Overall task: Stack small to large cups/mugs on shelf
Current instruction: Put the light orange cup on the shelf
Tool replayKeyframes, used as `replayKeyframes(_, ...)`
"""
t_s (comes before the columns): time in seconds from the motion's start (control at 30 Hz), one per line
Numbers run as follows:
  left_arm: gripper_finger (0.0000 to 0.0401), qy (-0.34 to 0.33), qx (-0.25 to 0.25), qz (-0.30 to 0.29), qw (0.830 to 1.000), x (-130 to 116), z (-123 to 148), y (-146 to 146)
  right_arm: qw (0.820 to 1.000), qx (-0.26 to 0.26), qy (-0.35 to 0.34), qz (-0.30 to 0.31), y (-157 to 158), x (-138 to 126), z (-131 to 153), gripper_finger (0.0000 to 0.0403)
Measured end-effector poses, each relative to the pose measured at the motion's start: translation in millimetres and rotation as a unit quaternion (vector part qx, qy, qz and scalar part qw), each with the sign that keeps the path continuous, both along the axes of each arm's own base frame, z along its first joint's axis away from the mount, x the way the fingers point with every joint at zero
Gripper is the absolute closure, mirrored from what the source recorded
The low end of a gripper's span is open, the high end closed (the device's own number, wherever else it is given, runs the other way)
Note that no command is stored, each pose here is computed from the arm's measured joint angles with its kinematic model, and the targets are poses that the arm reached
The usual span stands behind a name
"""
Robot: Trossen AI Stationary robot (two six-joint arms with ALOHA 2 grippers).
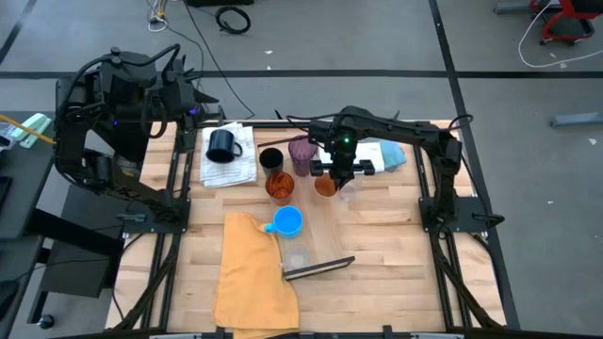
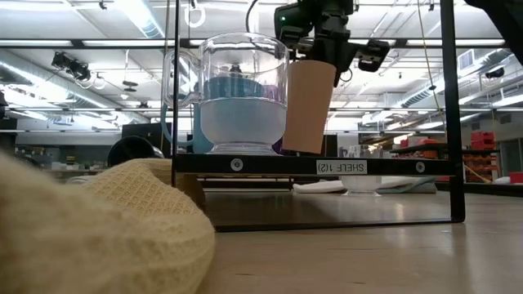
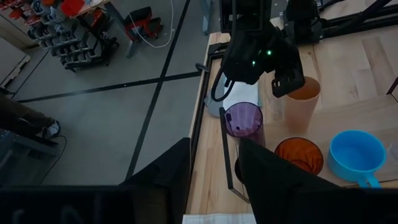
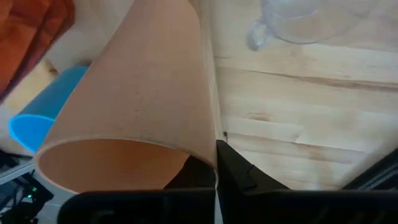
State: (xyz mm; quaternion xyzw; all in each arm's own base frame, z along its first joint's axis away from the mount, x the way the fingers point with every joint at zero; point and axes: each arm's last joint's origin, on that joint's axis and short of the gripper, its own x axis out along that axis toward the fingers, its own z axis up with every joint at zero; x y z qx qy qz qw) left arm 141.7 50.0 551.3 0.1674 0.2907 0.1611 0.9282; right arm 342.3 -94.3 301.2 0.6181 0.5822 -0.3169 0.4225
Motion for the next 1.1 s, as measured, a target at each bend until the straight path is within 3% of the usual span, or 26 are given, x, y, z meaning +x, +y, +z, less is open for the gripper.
replayKeyframes(0.57,0.0256,0.000,0.000,0.000,1.000,0.0,0.0,0.0,0.999,-0.004,-0.037,-0.001,-9.8,18.3,-16.5,0.0402)
replayKeyframes(1.1,0.0261,0.000,0.000,0.000,1.000,0.0,0.0,0.0,0.999,-0.015,-0.047,0.012,-16.5,16.5,-16.7,0.0400)
